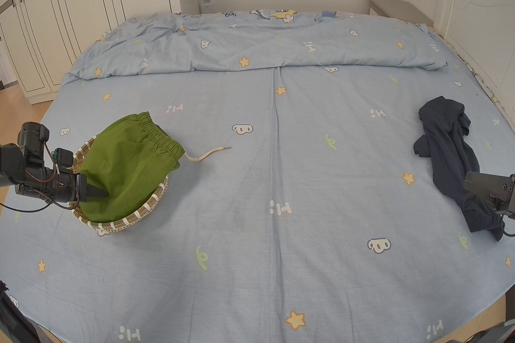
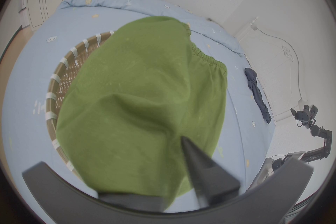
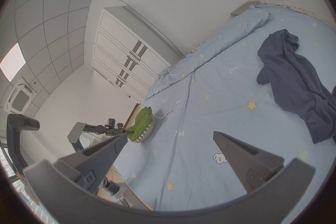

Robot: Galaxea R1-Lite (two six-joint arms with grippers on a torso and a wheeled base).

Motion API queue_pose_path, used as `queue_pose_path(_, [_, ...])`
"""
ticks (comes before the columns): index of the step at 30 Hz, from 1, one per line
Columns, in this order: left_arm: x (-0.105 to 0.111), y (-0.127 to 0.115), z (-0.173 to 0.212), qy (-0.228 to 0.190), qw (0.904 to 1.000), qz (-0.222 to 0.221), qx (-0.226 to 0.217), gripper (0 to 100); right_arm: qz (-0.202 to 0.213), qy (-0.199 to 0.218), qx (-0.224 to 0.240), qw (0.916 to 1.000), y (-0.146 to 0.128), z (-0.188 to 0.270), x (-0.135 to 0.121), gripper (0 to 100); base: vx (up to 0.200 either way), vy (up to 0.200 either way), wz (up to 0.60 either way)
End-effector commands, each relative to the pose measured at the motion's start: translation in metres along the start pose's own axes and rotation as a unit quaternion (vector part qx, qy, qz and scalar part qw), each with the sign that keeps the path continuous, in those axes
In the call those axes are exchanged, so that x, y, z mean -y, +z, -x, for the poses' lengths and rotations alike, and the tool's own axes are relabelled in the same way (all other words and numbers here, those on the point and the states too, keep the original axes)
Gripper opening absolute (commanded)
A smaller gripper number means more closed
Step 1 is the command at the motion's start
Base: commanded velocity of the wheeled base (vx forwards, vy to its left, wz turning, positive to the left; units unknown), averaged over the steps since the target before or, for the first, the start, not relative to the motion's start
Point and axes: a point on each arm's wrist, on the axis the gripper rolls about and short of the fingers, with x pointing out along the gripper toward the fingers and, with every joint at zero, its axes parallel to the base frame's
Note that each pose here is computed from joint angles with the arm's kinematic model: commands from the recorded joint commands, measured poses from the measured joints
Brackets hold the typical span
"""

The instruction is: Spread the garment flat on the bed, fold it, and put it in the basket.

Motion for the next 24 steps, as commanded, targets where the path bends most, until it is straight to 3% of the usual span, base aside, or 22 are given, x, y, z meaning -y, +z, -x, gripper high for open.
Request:
queue_pose_path(1, [0.007,0.004,0.017,0.009,0.9997,-0.011,0.022,100,-0.001,-0.001,0.0,1.0,0.0,0.0,0.0,100,0.0,0.0,0.0])
queue_pose_path(10, [0.018,0.001,0.046,0.042,0.9989,-0.004,0.02,100,0.001,0.0,0.001,1.0,0.001,0.0,0.0,100,0.0,0.0,0.0])
queue_pose_path(18, [0.035,-0.009,0.069,0.044,0.999,-0.005,0.007,100,0.002,0.001,0.001,1.0,0.001,0.0,0.0,100,0.0,0.0,0.0])
queue_pose_path(24, [0.064,-0.024,0.104,0.049,0.9976,-0.037,0.03,100,0.006,0.014,-0.006,0.9999,-0.003,0.0,-0.006,100,0.0,0.0,0.0])
